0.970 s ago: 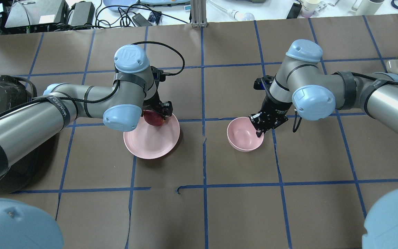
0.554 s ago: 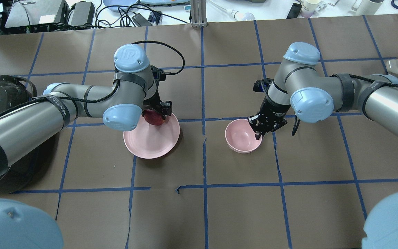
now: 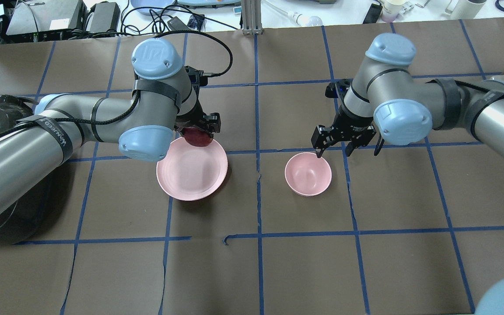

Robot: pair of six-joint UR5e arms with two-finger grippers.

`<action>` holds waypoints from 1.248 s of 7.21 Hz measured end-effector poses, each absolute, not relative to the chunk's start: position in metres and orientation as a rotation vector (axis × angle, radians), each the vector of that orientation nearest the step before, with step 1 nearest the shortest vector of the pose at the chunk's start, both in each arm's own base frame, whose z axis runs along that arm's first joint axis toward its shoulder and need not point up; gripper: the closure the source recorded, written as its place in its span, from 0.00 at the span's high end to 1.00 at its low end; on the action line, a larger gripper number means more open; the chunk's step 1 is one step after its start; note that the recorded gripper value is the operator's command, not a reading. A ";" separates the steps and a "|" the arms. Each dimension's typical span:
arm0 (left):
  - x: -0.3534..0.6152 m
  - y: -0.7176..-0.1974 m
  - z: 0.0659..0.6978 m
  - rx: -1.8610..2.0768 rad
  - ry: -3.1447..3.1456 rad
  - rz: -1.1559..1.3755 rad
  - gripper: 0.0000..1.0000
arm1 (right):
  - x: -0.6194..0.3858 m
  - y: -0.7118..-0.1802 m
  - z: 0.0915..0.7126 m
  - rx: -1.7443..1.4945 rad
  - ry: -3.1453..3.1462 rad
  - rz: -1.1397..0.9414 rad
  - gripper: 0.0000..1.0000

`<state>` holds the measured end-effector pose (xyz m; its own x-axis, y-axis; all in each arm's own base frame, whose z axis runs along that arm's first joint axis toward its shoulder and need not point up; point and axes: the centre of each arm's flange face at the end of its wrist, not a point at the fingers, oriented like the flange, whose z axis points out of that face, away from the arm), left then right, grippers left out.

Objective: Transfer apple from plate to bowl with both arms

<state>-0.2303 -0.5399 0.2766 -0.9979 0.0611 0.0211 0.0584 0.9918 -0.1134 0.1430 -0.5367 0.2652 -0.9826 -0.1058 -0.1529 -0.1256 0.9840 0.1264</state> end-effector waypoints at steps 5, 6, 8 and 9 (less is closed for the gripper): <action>-0.365 -0.499 0.325 0.122 -3.013 0.203 0.06 | 0.060 -0.575 0.435 -0.008 3.113 0.081 1.00; -0.393 -0.484 0.319 0.155 -3.005 0.186 0.07 | 0.039 -0.575 0.442 0.048 3.115 0.070 1.00; -0.445 -0.453 0.300 0.225 -3.014 0.160 0.08 | 0.020 -0.574 0.446 0.102 3.120 0.064 1.00; -0.462 -0.445 0.292 0.229 -3.034 0.171 0.08 | 0.017 -0.573 0.448 0.107 3.129 0.066 1.00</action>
<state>-0.4622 -0.4449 0.2919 -0.9843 -0.1442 0.1021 -0.1548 0.9824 -0.1042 0.0170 -0.5727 0.4485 -0.9976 0.0687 -0.0089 0.0683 0.9968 0.0423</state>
